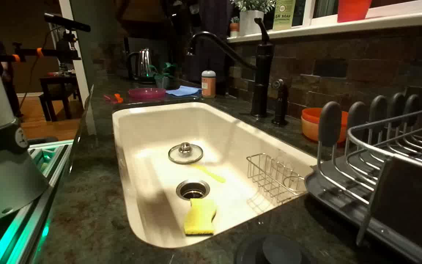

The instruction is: Put the yellow sponge on the silver holder.

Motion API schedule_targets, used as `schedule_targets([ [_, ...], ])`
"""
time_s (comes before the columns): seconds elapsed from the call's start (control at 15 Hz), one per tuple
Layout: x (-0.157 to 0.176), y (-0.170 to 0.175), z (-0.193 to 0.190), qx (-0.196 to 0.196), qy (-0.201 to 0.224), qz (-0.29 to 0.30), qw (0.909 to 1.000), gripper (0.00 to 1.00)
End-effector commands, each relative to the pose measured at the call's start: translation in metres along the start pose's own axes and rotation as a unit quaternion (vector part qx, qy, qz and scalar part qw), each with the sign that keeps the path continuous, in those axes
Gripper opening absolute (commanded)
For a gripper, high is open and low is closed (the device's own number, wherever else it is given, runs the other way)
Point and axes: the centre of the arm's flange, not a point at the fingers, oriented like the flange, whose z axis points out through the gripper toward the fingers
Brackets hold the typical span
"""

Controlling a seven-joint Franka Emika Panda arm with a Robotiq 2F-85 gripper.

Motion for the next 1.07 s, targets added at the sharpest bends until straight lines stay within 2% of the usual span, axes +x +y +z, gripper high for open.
schedule_targets([
  [0.0, -0.005, 0.0, 0.007, 0.0, -0.008, 0.0, 1.0, 1.0],
  [0.27, -0.011, -0.001, 0.02, 0.001, -0.026, -0.001, 0.9997, 1.0],
  [0.47, -0.016, 0.0, 0.053, -0.03, -0.036, 0.034, 0.9983, 1.0],
  [0.73, -0.019, -0.011, 0.095, -0.055, -0.067, 0.052, 0.9949, 1.0],
  [1.0, -0.029, -0.023, 0.136, -0.052, -0.113, 0.059, 0.9904, 1.0],
])
